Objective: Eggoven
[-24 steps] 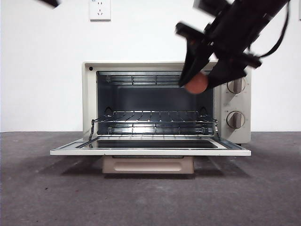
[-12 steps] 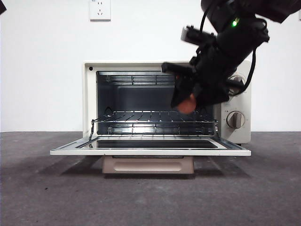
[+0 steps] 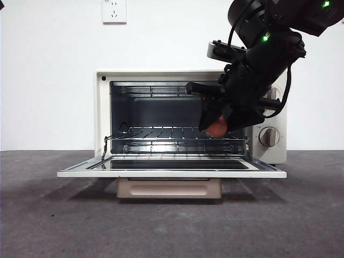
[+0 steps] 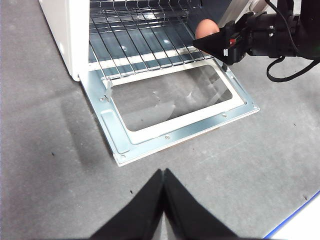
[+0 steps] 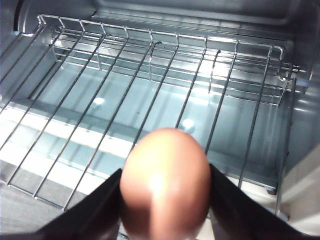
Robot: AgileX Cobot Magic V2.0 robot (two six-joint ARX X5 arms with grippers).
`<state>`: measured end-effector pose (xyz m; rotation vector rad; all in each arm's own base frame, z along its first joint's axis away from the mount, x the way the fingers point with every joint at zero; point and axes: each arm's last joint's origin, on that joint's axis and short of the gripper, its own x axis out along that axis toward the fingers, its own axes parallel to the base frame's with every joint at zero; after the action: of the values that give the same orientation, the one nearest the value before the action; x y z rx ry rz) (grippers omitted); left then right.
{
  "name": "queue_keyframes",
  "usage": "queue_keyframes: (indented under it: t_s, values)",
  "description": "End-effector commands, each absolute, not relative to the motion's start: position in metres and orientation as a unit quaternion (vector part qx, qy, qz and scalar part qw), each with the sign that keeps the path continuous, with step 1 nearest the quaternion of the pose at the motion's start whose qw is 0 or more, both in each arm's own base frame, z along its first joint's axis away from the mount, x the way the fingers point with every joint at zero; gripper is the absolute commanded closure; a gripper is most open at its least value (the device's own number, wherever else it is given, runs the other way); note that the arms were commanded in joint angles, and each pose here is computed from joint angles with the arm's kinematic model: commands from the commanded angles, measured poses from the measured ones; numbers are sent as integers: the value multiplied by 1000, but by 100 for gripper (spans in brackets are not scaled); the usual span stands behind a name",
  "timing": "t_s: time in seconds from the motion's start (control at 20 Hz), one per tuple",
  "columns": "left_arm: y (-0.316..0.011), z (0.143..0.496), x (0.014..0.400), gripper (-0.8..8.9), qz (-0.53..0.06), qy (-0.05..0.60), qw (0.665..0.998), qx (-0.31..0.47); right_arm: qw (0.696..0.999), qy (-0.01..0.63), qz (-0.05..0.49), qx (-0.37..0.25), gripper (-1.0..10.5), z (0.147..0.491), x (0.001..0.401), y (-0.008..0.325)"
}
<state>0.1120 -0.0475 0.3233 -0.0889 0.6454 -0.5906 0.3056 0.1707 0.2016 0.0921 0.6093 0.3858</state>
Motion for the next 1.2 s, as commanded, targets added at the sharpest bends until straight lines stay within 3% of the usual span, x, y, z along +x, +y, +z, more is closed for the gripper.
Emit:
queue_keyframes:
  t_s: [0.05, 0.15, 0.7, 1.2]
  values:
    - [-48, 325, 113, 807, -288, 311, 905, -47, 935, 296, 191, 45, 755, 201, 309, 176]
    - [-48, 325, 113, 807, -288, 311, 905, -47, 935, 296, 191, 47, 673, 201, 309, 176]
    - [-48, 325, 113, 807, -288, 310, 905, -47, 936, 292, 190, 54, 644, 206, 307, 175]
    - [-50, 325, 120, 807, -288, 306, 906, -47, 937, 282, 198, 57, 640, 252, 278, 163]
